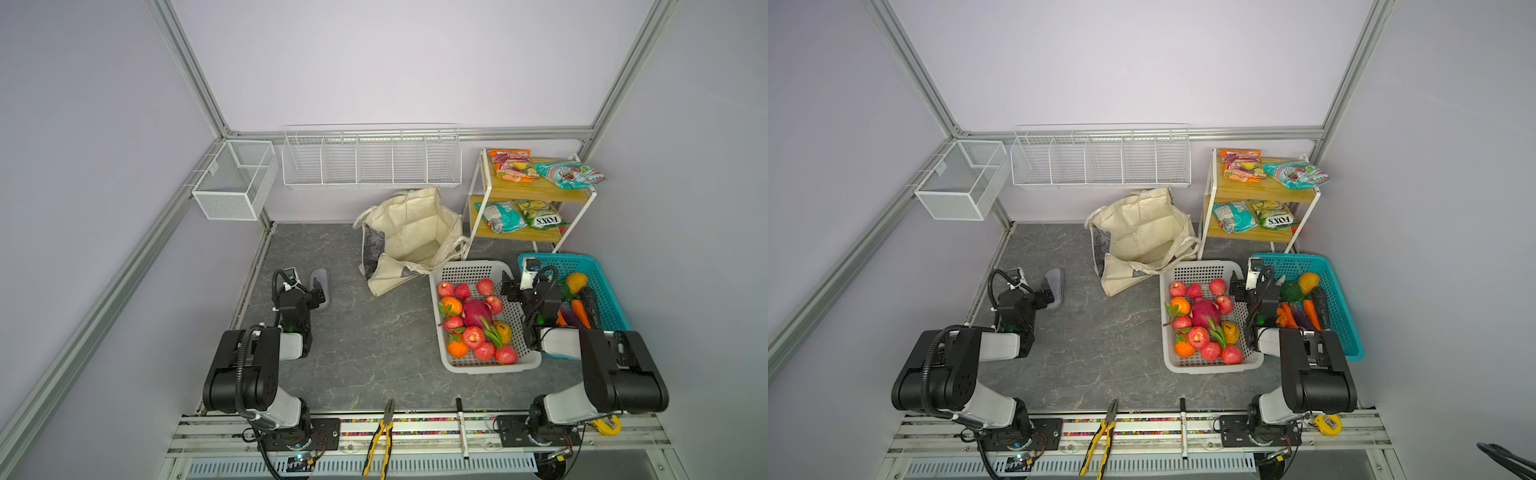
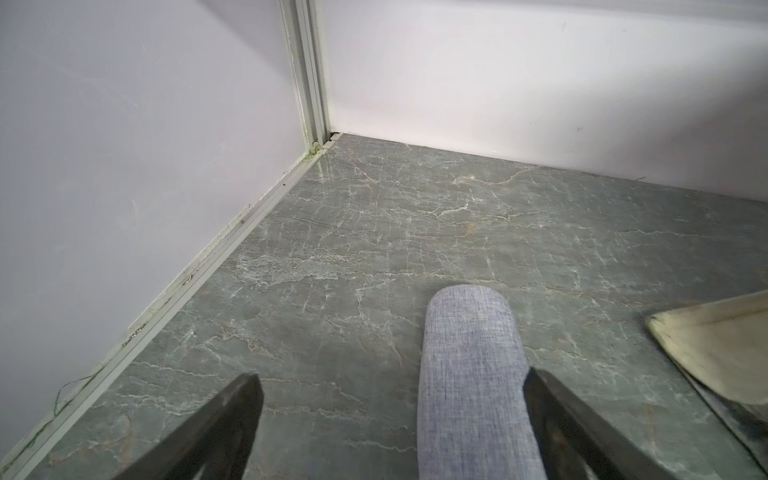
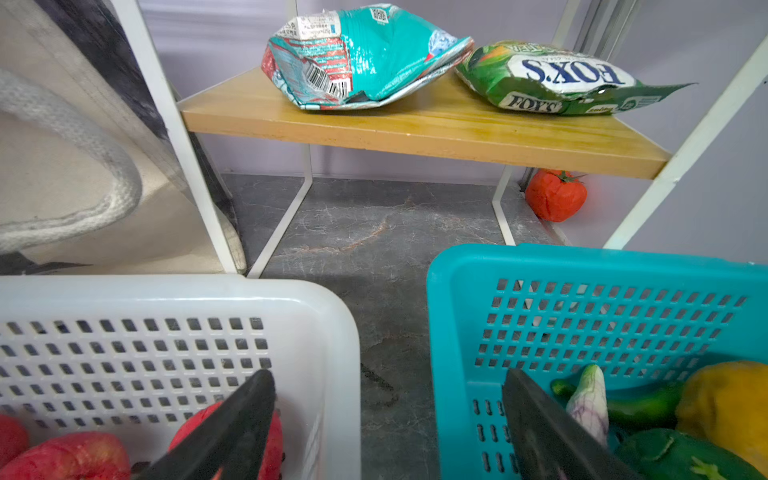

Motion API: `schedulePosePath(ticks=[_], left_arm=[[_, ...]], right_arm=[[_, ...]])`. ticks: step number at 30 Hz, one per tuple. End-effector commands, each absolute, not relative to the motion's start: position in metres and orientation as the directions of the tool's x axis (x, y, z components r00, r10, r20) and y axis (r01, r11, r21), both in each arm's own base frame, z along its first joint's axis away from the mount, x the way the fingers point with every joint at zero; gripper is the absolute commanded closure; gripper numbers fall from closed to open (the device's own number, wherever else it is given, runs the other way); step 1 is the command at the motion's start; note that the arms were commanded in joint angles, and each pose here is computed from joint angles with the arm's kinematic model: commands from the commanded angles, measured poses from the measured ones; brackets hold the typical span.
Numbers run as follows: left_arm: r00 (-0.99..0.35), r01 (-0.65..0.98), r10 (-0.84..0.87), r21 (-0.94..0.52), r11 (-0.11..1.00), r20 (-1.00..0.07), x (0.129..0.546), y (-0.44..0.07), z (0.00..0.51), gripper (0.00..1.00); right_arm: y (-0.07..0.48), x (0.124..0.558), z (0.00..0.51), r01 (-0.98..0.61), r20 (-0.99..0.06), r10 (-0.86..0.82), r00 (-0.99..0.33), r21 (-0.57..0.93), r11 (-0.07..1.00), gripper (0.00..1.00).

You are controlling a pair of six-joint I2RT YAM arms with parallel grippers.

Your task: Place the food into the grocery bag and tie it

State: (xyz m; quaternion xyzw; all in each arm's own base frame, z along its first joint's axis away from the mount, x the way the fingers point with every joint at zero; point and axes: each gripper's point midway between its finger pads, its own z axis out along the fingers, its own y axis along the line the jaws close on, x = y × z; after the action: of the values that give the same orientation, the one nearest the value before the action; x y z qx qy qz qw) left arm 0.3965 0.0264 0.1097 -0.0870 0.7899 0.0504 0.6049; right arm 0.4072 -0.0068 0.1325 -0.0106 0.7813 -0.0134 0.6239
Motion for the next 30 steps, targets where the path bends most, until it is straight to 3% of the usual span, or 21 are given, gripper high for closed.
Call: schedulePosePath(ticks=[1, 30], left_arm=[[-0.231, -0.183, -0.063, -0.020, 0.983, -0.971, 0.4024, 0.0234, 0.1169, 0.01], [-0.231, -0.185, -0.071, -0.028, 0.982, -0.970, 0.4018, 0.0239, 0.1164, 0.01]], right_arm=[[0.0010, 0.3952, 0.0923, -0.040, -0.934, -0.031, -0.356, -0.018, 0.999, 0.12], [0.0010, 0.3955, 0.0925, -0.040, -0.934, -0.029, -0.357, -0.015, 0.999, 0.12]])
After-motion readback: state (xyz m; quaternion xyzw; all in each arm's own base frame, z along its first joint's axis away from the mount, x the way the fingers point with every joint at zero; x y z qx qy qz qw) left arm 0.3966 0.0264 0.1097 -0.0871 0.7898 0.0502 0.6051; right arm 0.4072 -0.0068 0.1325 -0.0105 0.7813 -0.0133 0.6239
